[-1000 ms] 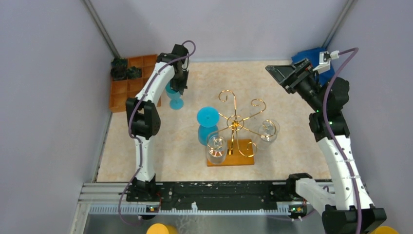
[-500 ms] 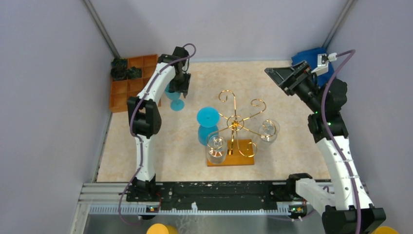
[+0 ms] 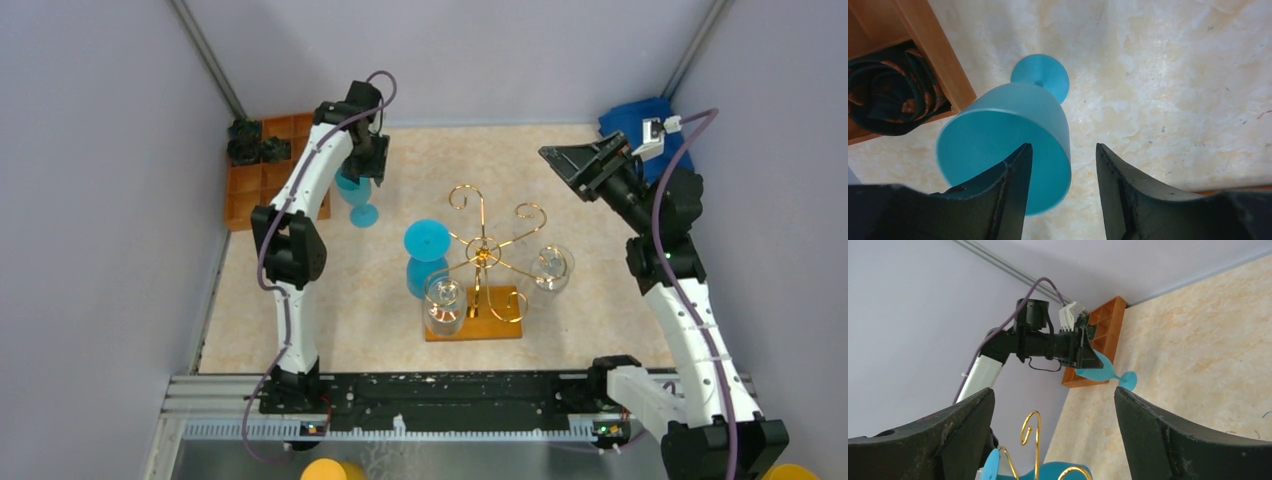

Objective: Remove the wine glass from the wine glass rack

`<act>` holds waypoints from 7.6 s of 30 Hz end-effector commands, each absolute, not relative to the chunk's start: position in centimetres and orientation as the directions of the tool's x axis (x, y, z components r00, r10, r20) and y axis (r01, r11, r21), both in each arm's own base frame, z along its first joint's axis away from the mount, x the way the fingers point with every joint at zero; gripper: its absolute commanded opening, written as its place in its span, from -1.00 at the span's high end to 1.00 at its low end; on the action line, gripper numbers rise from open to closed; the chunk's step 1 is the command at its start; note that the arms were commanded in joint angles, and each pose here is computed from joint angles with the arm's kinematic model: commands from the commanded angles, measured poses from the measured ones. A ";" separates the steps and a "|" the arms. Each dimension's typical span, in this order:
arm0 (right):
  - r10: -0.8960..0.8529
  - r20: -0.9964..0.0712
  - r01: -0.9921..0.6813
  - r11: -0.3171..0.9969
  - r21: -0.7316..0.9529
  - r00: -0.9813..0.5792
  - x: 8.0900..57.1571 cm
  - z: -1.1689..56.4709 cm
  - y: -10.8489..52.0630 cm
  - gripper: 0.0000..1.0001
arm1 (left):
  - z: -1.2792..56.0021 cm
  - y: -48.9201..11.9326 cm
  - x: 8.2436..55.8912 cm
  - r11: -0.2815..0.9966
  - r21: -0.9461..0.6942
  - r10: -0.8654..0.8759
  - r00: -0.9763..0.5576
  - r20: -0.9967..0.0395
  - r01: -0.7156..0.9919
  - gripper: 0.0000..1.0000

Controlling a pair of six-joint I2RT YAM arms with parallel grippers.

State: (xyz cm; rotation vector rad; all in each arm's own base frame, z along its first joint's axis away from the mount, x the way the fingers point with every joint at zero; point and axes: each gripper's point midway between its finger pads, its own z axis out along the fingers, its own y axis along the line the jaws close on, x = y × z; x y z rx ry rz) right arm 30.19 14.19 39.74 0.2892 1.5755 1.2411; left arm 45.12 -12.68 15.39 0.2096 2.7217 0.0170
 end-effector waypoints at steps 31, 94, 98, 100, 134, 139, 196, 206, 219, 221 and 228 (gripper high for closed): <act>0.700 -0.630 -0.493 0.440 0.751 -0.335 26.5 42.6 14.0 -0.72 | 40.0 -23.0 24.7 0.353 -0.736 -0.260 -0.695 -0.671 0.578 0.17; 0.743 -0.559 -0.512 0.341 0.789 -0.367 26.7 41.8 14.4 -0.66 | 37.8 -24.3 20.0 0.355 -0.741 -0.193 -0.731 -0.655 0.570 0.24; 0.746 -0.552 -0.510 0.334 0.793 -0.372 26.8 41.8 14.5 -0.66 | 37.3 -24.2 19.6 0.362 -0.743 -0.175 -0.741 -0.648 0.563 0.18; 0.746 -0.551 -0.509 0.332 0.794 -0.373 26.8 41.7 14.5 -0.66 | 36.8 -24.1 19.5 0.369 -0.745 -0.166 -0.749 -0.642 0.556 0.17; 0.761 -0.507 -0.473 0.300 0.829 -0.406 27.8 40.5 14.6 -0.63 | 36.5 -23.8 16.0 0.273 -0.789 -0.136 -0.789 -0.599 0.551 0.35; 0.762 -0.503 -0.476 0.293 0.829 -0.407 27.7 40.6 14.6 -0.63 | 36.4 -24.0 16.3 0.272 -0.793 -0.139 -0.793 -0.593 0.545 0.34; 0.776 -0.427 -0.460 0.201 0.865 -0.464 27.4 39.2 15.1 -0.63 | 35.4 -25.0 16.3 0.103 -0.983 -0.140 -0.977 -0.163 0.150 1.00; 0.728 -0.446 -0.463 0.198 0.864 -0.521 28.8 39.2 16.1 -0.63 | 36.7 -25.5 20.0 0.094 -0.983 -0.147 -0.974 -0.171 0.159 1.00; 0.730 -0.466 -0.447 0.244 0.861 -0.500 29.6 38.4 15.9 -0.64 | 37.4 -26.2 21.5 0.069 -0.986 -0.140 -0.977 -0.159 0.151 1.00; 0.730 -0.464 -0.445 0.243 0.862 -0.501 29.6 38.3 15.9 -0.64 | 38.0 -26.2 21.4 0.055 -0.987 -0.142 -0.978 -0.155 0.148 1.00; 0.731 -0.446 -0.431 0.228 0.873 -0.517 29.7 37.6 16.0 -0.64 | 38.8 -26.3 22.0 0.063 -0.991 -0.149 -0.981 -0.124 0.116 1.00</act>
